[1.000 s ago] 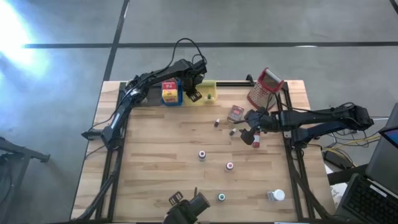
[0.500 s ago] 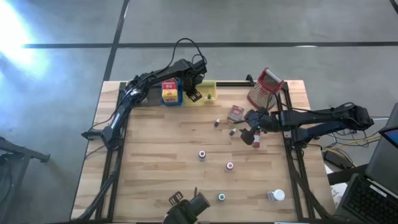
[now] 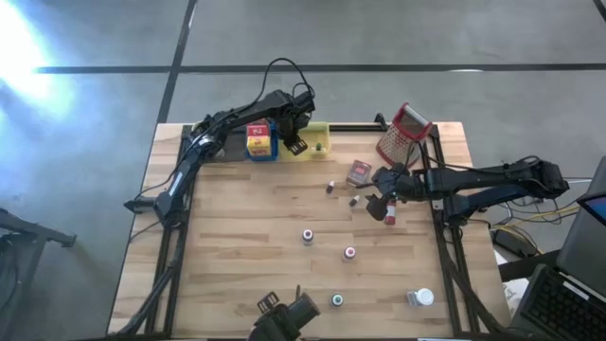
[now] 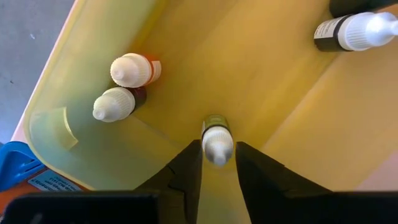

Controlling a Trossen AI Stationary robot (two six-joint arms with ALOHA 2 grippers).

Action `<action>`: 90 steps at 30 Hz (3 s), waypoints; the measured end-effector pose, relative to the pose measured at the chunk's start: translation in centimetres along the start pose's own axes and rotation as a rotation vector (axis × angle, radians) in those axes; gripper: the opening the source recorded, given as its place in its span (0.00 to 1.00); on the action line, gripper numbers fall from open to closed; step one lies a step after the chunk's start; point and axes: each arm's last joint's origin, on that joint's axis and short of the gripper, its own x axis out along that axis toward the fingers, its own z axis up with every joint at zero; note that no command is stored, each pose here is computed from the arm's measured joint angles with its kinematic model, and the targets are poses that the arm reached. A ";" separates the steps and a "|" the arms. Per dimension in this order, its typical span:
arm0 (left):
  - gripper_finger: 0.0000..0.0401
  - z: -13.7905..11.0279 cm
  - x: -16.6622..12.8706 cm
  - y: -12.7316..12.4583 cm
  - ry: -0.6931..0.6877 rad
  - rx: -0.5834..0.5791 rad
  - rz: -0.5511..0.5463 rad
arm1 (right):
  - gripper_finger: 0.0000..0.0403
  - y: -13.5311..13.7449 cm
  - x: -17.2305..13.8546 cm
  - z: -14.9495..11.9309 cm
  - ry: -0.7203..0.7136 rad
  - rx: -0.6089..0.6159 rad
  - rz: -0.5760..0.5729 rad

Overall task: Pick & Place Kitchen Items
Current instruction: Put the small light green food coloring bottle into the yellow bin, then put the small violet food coloring bottle into the yellow bin

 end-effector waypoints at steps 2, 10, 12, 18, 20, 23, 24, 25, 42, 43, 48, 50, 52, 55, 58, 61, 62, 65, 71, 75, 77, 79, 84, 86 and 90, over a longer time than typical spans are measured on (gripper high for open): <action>0.30 0.0 0.0 0.0 0.000 0.000 0.000 | 0.69 0.0 0.0 0.0 0.000 0.000 0.000; 0.43 0.0 0.0 0.0 0.001 -0.001 0.005 | 0.63 0.0 0.0 0.0 0.000 0.000 0.000; 0.45 0.0 0.0 0.0 0.002 -0.004 0.006 | 0.62 0.0 0.0 0.0 0.000 0.000 0.000; 0.49 0.2 -1.6 0.1 -0.017 -0.007 0.016 | 0.58 0.0 0.0 0.0 0.000 0.000 0.000; 0.49 0.3 -2.3 0.1 -0.025 -0.007 0.016 | 0.57 0.0 0.0 0.0 0.000 0.000 0.000; 0.49 0.6 -3.6 -0.1 -0.050 -0.004 0.018 | 0.55 0.0 0.0 0.0 0.000 0.000 0.000; 0.49 0.8 -4.0 -0.2 -0.063 -0.005 0.017 | 0.55 0.0 0.0 0.0 0.000 0.000 0.000; 0.49 0.9 -4.5 -0.3 -0.075 -0.010 0.012 | 0.55 0.0 0.0 0.0 0.000 0.000 0.000; 0.49 0.2 -10.9 -8.9 -0.251 0.044 -0.066 | 0.66 0.0 0.0 0.0 0.000 0.000 0.000; 0.49 0.1 -10.9 -9.7 -0.259 0.048 -0.066 | 0.67 0.0 0.0 0.0 0.000 0.000 0.000; 0.49 -0.2 -10.6 -13.5 -0.311 0.018 -0.084 | 0.72 0.0 0.0 0.0 0.000 0.000 0.000; 0.49 -0.4 -10.3 -14.8 -0.318 -0.043 -0.109 | 0.73 0.0 0.0 0.0 0.000 0.000 0.000; 0.49 -0.8 -9.8 -15.8 -0.297 -0.065 -0.118 | 0.75 0.0 0.0 0.0 0.000 0.000 0.000; 0.49 -1.3 -8.7 -17.1 -0.283 -0.088 -0.133 | 0.78 0.0 0.0 0.0 0.000 0.000 0.000; 0.49 -1.6 -7.5 -18.0 -0.270 -0.125 -0.150 | 0.81 0.0 0.0 0.0 0.000 0.000 0.000; 0.49 -1.8 -5.9 -18.8 -0.266 -0.177 -0.170 | 0.84 0.0 0.0 0.0 0.000 0.000 0.000; 0.49 -1.8 -5.5 -19.0 -0.270 -0.192 -0.177 | 0.85 0.0 0.0 0.0 0.000 0.000 0.000; 0.49 -1.8 -4.0 -19.5 -0.304 -0.222 -0.204 | 0.87 0.0 0.0 0.0 0.000 0.000 0.000; 0.49 -1.7 -2.1 -19.7 -0.345 -0.237 -0.230 | 0.90 0.0 0.0 0.0 0.000 0.000 0.000; 0.49 -2.0 -1.6 -19.7 -0.324 -0.233 -0.212 | 0.89 0.0 0.0 0.0 0.000 0.000 0.000; 0.49 -2.0 -1.4 -19.6 -0.328 -0.230 -0.201 | 0.88 0.0 0.0 0.0 0.000 0.000 0.000; 0.49 -2.2 -1.2 -19.6 -0.318 -0.229 -0.193 | 0.87 0.0 0.0 0.0 0.000 0.000 0.000; 0.49 -3.0 0.1 -19.9 -0.284 -0.227 -0.179 | 0.83 0.0 0.0 0.0 0.000 0.000 0.000; 0.49 -3.4 0.6 -19.9 -0.264 -0.231 -0.171 | 0.81 0.0 0.0 0.0 0.000 0.000 0.000; 0.49 -3.4 0.9 -20.1 -0.278 -0.237 -0.181 | 0.78 0.0 0.0 0.0 0.000 0.000 0.000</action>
